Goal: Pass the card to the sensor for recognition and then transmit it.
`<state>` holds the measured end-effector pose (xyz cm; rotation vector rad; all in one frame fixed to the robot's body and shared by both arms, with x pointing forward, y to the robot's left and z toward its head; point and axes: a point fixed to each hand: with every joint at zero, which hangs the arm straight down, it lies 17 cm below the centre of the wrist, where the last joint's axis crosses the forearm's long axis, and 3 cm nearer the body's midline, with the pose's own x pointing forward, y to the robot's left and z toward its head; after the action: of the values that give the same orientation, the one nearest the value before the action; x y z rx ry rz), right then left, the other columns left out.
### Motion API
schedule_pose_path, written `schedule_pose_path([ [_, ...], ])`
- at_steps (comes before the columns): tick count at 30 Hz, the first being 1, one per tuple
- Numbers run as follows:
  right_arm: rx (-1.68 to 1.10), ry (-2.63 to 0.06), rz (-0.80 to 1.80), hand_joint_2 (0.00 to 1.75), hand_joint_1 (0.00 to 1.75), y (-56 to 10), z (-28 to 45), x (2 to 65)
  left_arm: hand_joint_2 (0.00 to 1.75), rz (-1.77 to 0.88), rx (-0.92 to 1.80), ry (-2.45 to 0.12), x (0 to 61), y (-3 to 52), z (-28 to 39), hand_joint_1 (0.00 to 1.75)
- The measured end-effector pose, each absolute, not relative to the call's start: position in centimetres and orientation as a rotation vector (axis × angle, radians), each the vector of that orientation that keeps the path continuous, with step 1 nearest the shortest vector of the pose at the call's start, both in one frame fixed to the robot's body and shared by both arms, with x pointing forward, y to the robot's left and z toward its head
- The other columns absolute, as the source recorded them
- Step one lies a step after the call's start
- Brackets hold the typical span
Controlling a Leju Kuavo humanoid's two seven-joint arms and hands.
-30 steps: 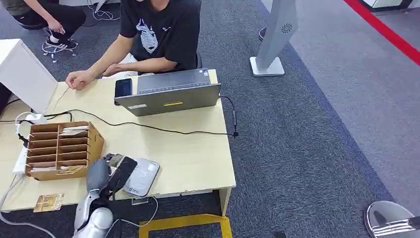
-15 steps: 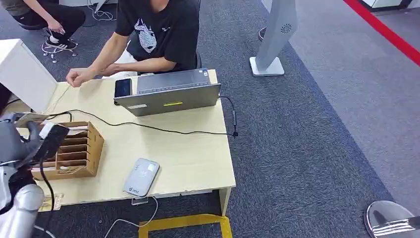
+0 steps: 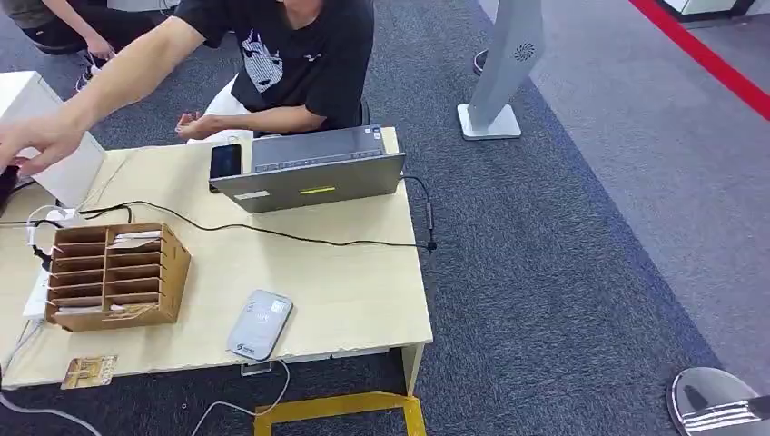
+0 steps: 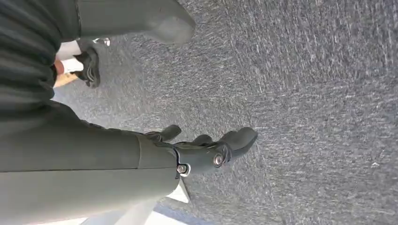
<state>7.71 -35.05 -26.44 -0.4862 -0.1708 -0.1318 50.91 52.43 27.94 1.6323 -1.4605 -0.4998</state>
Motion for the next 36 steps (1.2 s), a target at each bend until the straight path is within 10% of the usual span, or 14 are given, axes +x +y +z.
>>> schedule_pose_path([
  [15,-0.489,-0.159,-0.157,1.75,0.00,-35.1,-26.6,7.5,1.75,-0.503,1.602,-1.535,52.4,51.0,30.1,1.75],
  [23,-0.499,-0.193,-0.158,1.75,0.00,-34.8,-26.3,8.9,1.75,-0.697,1.441,-1.796,56.7,34.6,34.7,1.75],
  [25,-0.496,-0.196,-0.160,1.75,0.00,-34.7,-26.4,9.0,1.75,-0.727,1.407,-1.851,56.6,31.4,35.4,0.00],
  [36,-0.472,-0.165,-0.179,1.75,0.00,-33.8,-26.6,7.9,1.75,-0.631,1.066,-2.049,54.5,24.6,37.6,0.00],
])
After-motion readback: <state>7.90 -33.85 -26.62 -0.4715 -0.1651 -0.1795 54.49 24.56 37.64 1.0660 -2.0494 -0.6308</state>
